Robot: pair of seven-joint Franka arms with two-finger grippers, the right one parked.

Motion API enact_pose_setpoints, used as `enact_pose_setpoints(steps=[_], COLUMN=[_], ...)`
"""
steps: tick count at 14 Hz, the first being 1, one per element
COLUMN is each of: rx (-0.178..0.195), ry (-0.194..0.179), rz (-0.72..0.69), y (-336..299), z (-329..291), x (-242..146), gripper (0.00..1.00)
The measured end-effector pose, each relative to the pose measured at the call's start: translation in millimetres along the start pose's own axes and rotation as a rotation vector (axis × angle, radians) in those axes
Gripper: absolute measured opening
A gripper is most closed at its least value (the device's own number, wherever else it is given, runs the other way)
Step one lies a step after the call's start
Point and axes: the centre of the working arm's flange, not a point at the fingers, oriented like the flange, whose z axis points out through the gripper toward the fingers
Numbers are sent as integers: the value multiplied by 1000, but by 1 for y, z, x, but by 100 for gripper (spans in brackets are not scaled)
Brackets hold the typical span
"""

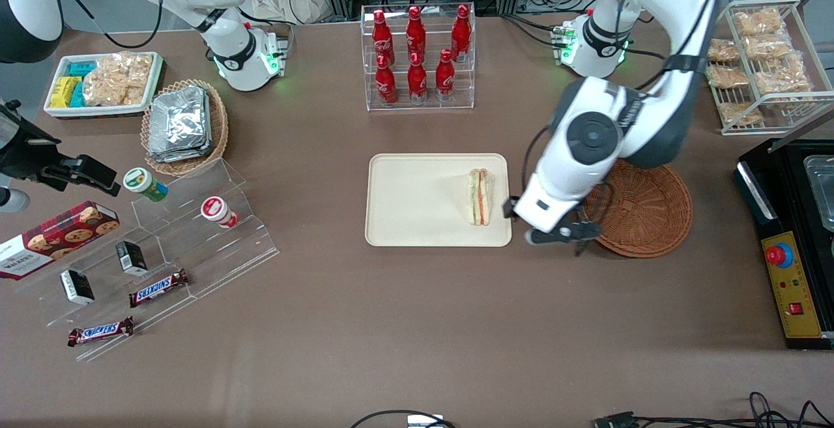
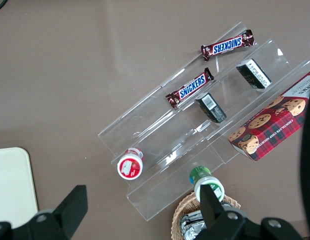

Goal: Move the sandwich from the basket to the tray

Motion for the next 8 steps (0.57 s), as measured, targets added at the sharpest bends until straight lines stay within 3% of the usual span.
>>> enact_pose_setpoints(steps=[5,8], rx=[32,44], ry=[30,17], rz=[-61,1], y=[-69,-105], z=[-46,-72], x=[20,20], gripper=[100,100])
